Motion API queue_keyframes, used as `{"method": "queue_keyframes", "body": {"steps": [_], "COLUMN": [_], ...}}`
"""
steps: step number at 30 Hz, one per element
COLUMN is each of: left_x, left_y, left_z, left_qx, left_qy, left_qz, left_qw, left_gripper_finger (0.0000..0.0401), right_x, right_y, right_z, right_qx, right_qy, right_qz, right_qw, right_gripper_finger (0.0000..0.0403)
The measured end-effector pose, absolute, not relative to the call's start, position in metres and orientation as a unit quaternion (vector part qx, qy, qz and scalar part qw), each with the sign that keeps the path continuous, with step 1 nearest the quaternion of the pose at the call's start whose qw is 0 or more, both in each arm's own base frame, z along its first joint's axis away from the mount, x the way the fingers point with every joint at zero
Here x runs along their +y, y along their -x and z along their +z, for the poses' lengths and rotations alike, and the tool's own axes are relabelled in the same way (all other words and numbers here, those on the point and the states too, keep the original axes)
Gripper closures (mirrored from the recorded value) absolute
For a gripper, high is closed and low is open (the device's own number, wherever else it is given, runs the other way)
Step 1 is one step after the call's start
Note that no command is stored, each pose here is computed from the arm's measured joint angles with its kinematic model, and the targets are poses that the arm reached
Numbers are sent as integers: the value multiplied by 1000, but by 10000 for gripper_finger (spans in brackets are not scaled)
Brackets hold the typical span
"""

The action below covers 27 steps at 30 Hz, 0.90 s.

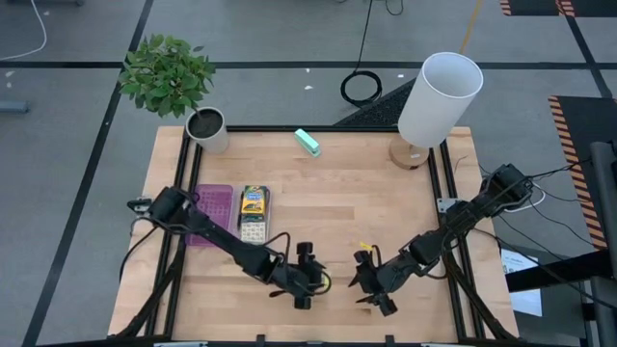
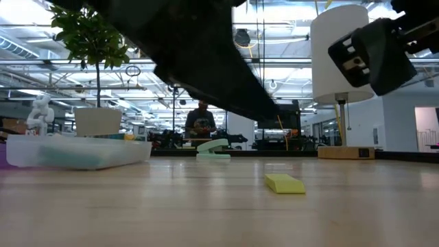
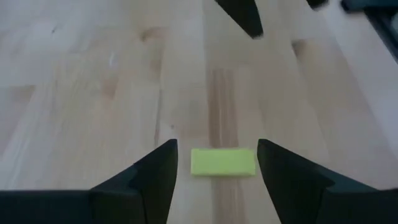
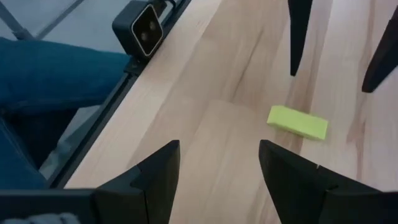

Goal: Pack school essentials
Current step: Put the light green eraser into the purple supply box

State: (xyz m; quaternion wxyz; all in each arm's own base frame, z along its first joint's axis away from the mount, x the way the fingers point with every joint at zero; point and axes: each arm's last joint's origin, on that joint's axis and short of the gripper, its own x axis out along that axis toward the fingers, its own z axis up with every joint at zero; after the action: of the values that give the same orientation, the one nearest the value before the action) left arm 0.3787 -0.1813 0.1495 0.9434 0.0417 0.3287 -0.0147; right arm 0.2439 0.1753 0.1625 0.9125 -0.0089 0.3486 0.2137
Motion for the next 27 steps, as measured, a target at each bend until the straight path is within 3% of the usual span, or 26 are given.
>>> {"method": "queue_keyframes", "body": {"steps": [9,12,18,27], "left_x": [-203,-207,-211,-206], "left_y": [-379,-375,-372,-366], "left_z": [131,128,127,127], "left_qx": [296,292,301,333], "left_qy": [14,31,60,73], "left_qz": [4,42,38,66], "left_qw": [955,955,951,938], "left_gripper_finger": [176,176,176,176], "right_x": [173,174,179,182], "right_y": [-241,-245,-260,-281], "right_z": [159,160,147,109], "right_qx": [367,344,304,344], "right_qy": [27,26,7,-9], "right_qz": [211,190,154,129], "right_qw": [905,919,940,930], "right_gripper_finger": [190,190,192,237]}}
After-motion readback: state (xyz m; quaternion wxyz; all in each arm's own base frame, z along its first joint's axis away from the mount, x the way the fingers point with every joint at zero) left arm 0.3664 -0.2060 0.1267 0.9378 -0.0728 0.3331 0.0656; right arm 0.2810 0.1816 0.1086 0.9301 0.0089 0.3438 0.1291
